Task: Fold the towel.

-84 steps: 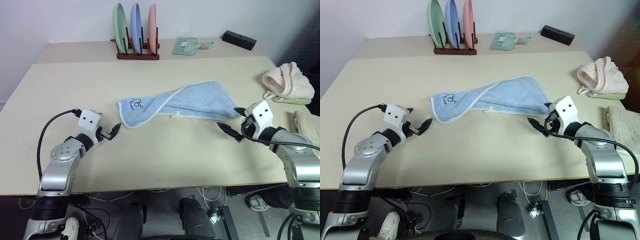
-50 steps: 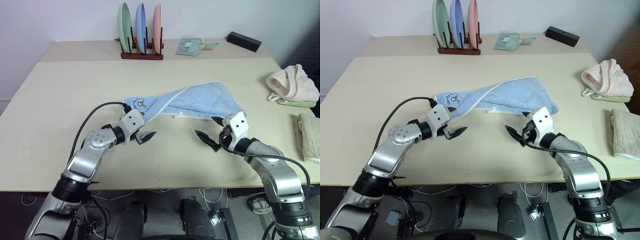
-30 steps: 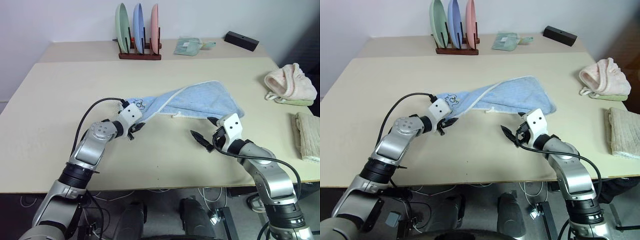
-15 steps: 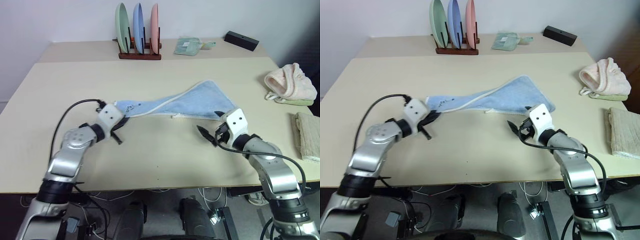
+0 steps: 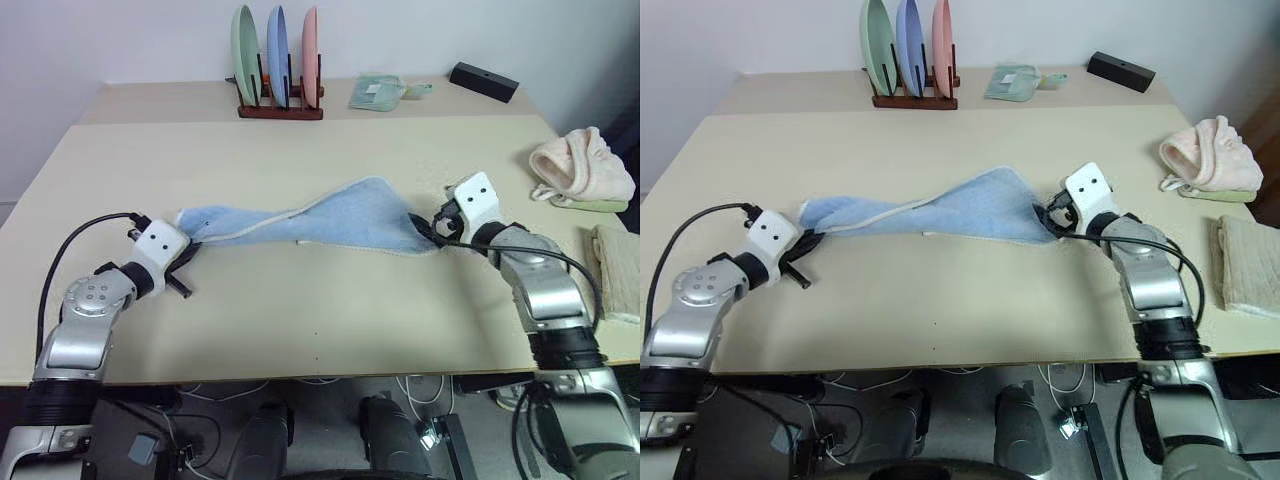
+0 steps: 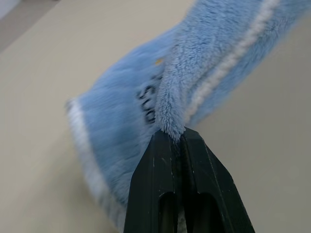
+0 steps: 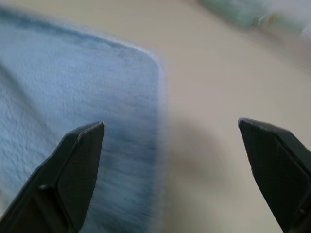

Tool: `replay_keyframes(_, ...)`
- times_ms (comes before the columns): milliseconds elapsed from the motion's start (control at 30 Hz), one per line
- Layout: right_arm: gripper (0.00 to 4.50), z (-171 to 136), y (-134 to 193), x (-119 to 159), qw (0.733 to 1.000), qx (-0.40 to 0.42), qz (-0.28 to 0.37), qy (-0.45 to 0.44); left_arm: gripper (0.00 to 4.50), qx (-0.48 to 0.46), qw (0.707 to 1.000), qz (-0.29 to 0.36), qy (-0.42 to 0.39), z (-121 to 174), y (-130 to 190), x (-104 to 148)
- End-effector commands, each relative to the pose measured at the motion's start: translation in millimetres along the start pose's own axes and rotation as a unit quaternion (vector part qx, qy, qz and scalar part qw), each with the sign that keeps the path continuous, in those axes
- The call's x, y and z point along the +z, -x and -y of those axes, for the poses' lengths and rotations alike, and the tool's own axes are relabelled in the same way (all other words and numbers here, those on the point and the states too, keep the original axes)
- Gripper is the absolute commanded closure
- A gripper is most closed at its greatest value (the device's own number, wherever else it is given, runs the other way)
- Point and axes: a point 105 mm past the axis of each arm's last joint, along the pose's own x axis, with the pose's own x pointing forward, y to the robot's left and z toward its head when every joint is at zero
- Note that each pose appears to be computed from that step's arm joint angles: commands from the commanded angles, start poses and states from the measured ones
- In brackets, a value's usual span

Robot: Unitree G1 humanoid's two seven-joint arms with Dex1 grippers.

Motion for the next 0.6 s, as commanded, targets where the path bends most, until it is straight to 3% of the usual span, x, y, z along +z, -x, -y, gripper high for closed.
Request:
replay_keyframes(33,0.00,7.2,-6.1,-3.4,0.997,0.000,-0.029,-0.069,4.45,-0.010,1.000,0.024,-0.010,5.4,-2.3,12.9)
replay_keyframes(200,0.00,3.6,-8.9,-23.7,0.994,0.018,-0.089,-0.067,4.45,-0.022,0.999,0.031,-0.007,12.3,-5.4,15.8)
replay_keyframes(233,0.25,3.2,-8.9,-26.0,0.993,0.019,-0.095,-0.068,4.49,-0.022,0.999,0.032,-0.007,12.4,-5.4,15.9)
replay_keyframes(300,0.84,3.1,-8.3,-29.1,0.992,0.018,-0.101,-0.074,4.50,-0.023,0.999,0.032,-0.006,12.8,-5.7,15.4)
replay_keyframes(433,2.90,-6.3,-0.7,-20.4,0.994,0.048,-0.076,-0.066,4.50,-0.023,0.999,0.033,-0.007,13.5,-6.4,15.1)
replay_keyframes(533,4.29,-20.8,24.3,-9.5,0.994,0.101,-0.042,-0.007,4.50,-0.022,0.999,0.035,-0.007,13.1,-7.3,16.4)
replay_keyframes(600,4.46,-31.8,43.1,-8.5,0.989,0.139,-0.034,0.031,4.50,-0.024,0.999,0.035,-0.007,13.9,-7.1,15.8)
